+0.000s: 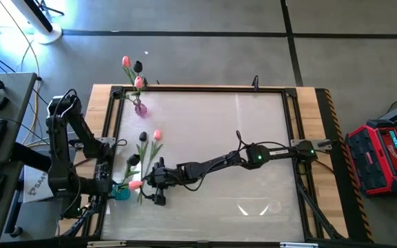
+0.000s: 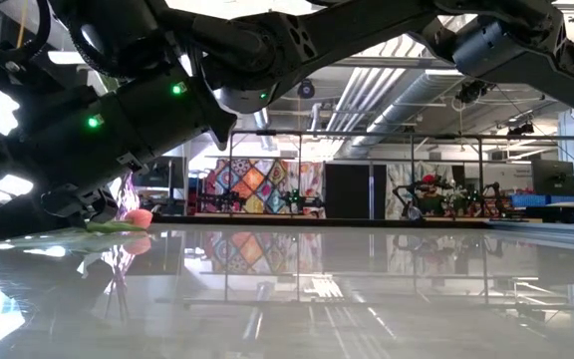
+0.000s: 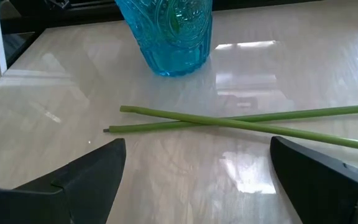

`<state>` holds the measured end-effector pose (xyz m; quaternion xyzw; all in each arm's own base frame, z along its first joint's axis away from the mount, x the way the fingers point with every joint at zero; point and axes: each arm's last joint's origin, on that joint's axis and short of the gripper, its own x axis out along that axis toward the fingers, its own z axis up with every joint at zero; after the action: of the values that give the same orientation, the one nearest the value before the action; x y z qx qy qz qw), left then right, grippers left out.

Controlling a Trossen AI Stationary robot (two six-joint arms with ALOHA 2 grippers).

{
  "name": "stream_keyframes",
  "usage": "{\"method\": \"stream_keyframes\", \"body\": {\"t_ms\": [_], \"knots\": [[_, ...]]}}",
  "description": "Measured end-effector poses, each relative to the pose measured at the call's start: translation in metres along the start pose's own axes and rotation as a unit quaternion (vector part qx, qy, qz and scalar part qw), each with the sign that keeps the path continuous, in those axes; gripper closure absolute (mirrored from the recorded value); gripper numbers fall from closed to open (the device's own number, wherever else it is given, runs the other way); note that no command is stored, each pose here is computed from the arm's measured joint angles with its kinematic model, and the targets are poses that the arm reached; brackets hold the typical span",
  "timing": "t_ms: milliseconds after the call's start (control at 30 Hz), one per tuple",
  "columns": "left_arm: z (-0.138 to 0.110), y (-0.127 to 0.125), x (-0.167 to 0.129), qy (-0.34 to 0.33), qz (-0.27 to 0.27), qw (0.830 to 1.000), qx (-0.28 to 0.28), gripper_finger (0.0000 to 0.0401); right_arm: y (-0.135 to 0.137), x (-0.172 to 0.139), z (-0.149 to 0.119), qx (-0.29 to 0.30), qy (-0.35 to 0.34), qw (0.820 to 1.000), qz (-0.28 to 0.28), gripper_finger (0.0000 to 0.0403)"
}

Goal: Sort flowers into vase by color
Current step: Put the pink flower into the blue glass vase

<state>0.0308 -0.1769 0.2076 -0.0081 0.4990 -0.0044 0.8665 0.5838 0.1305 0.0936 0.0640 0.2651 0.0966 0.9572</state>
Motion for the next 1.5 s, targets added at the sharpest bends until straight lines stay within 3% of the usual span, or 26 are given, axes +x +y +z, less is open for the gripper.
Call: {"method": "stream_keyframes", "body": {"t_ms": [667, 867, 1200, 1500], "knots": [[0.006, -0.005, 0.012, -0.044, 0.03, 0.999, -0.004, 0.0171, 0.0, 0.0, -0.001, 0.001, 0.005, 1.0, 0.001, 0.0016], [0.01, -0.004, 0.014, -0.044, 0.037, 0.998, -0.008, 0.0171, 0.0, -0.001, -0.001, 0.031, 0.014, 0.999, -0.002, 0.0016], [0.012, -0.003, 0.015, -0.044, 0.039, 0.998, -0.017, 0.0171, 0.009, -0.027, 0.014, 0.05, 0.087, 0.994, -0.053, 0.0016], [0.012, -0.004, 0.015, -0.045, 0.037, 0.998, -0.019, 0.0172, 0.018, -0.035, 0.02, 0.046, 0.094, 0.993, -0.056, 0.0016]]}}
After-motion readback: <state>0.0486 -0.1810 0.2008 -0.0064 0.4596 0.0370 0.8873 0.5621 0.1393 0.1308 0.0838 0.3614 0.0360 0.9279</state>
